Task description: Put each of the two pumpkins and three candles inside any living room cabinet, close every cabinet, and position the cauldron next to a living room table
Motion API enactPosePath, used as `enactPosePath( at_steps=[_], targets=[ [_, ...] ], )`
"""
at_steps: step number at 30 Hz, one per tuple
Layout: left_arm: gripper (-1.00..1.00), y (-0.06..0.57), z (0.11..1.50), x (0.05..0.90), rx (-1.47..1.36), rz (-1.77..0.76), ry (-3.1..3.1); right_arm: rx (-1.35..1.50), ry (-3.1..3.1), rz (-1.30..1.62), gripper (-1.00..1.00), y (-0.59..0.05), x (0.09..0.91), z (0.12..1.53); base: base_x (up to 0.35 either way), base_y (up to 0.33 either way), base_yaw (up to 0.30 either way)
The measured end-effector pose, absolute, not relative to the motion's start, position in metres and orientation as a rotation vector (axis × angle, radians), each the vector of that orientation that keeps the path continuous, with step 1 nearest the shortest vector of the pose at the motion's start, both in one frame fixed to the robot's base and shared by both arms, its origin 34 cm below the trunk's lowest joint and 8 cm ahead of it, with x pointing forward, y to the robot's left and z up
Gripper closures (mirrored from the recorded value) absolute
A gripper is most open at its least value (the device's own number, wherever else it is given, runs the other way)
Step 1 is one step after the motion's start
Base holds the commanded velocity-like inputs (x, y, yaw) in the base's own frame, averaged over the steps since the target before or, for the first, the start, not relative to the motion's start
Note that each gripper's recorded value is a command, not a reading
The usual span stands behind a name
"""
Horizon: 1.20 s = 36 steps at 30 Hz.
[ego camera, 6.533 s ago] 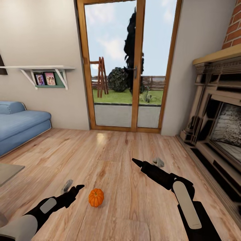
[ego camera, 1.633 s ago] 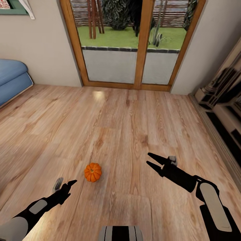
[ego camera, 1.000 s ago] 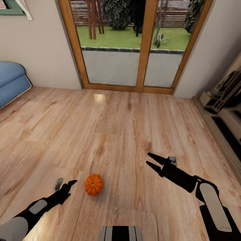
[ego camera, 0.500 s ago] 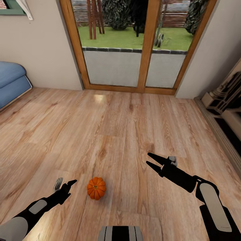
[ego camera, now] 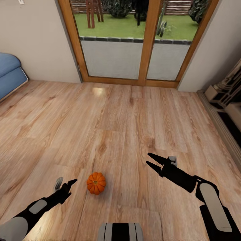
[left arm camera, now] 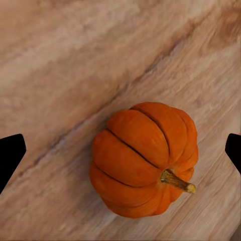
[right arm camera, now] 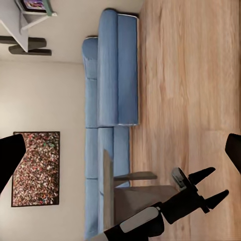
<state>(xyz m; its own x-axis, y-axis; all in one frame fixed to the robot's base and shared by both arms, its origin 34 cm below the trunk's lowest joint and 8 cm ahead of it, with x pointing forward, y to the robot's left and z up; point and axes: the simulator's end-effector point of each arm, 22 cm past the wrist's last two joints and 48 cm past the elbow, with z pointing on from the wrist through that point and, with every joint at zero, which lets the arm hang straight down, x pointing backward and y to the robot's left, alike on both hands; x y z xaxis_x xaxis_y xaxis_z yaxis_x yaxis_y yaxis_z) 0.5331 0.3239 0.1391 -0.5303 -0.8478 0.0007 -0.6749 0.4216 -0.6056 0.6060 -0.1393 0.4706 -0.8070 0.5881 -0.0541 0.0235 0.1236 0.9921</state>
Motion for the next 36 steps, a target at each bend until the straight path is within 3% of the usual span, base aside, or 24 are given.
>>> enactPosePath(
  at_steps=[36],
  targets=[
    [-1.00, 0.300, 0.094, 0.495, -1.381, -0.949, 2.403, 0.736, 2.068, 1.730, -1.00, -0.139, 0.597, 0.391, 0.000, 0.000, 0.000]
  ],
)
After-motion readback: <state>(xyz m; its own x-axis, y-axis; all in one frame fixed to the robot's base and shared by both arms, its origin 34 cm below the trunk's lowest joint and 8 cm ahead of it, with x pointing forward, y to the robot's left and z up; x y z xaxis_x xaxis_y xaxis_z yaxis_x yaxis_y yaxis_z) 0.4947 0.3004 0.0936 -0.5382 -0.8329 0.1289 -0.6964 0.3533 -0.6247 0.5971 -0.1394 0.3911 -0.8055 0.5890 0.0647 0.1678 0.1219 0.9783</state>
